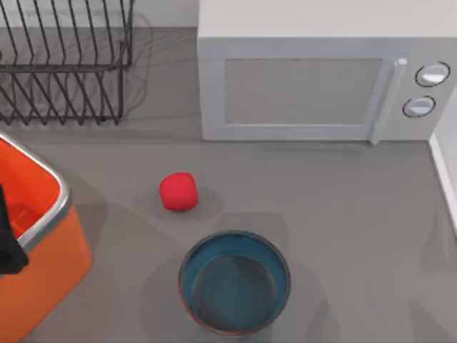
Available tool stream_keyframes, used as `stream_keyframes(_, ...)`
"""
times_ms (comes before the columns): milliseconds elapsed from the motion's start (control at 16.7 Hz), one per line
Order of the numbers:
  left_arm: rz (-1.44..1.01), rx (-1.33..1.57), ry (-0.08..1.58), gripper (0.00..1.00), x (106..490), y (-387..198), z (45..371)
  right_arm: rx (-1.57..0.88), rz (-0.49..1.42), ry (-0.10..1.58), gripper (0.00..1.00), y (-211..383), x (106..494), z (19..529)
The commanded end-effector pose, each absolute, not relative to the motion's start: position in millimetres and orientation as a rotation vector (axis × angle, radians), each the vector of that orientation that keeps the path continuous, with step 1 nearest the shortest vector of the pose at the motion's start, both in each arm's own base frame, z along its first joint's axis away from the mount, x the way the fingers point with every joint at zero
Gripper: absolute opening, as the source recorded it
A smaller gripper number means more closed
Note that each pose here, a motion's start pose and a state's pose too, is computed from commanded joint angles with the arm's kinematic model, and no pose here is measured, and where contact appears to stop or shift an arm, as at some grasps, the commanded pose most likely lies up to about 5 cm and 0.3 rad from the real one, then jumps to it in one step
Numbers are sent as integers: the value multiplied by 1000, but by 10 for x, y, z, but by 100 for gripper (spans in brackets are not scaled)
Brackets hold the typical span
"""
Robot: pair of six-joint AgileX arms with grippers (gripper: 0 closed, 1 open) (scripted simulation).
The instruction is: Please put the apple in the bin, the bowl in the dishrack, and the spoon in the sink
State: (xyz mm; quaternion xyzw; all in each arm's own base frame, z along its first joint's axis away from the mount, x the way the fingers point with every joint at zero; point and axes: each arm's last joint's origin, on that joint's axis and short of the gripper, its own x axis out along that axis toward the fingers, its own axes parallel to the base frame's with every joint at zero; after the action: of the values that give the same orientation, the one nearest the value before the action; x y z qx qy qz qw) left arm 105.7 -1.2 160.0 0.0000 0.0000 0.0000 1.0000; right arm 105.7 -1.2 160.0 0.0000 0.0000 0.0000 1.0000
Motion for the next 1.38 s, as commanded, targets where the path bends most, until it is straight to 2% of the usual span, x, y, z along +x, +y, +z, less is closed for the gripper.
stream_keyframes(300, -24, 36, 32, 100, 1064, -38, 1708, 0, 0, 0, 100, -12, 1057, 1600)
stream_keyframes(660, -167, 240, 220, 100, 1295, -208, 2404, 0, 0, 0, 100, -12, 1057, 1600)
stream_keyframes(900, -299, 440, 410, 100, 1766, -454, 2837, 0, 0, 0, 100, -12, 1057, 1600)
stream_keyframes(1080, -426, 592, 554, 100, 2219, -742, 3005, 0, 0, 0, 100, -12, 1057, 1600)
stream_keyframes(1200, -529, 689, 652, 100, 2526, -988, 3007, 0, 0, 0, 100, -12, 1057, 1600)
stream_keyframes(1380, -668, 819, 823, 100, 2948, -1338, 2822, 0, 0, 0, 100, -12, 1057, 1600)
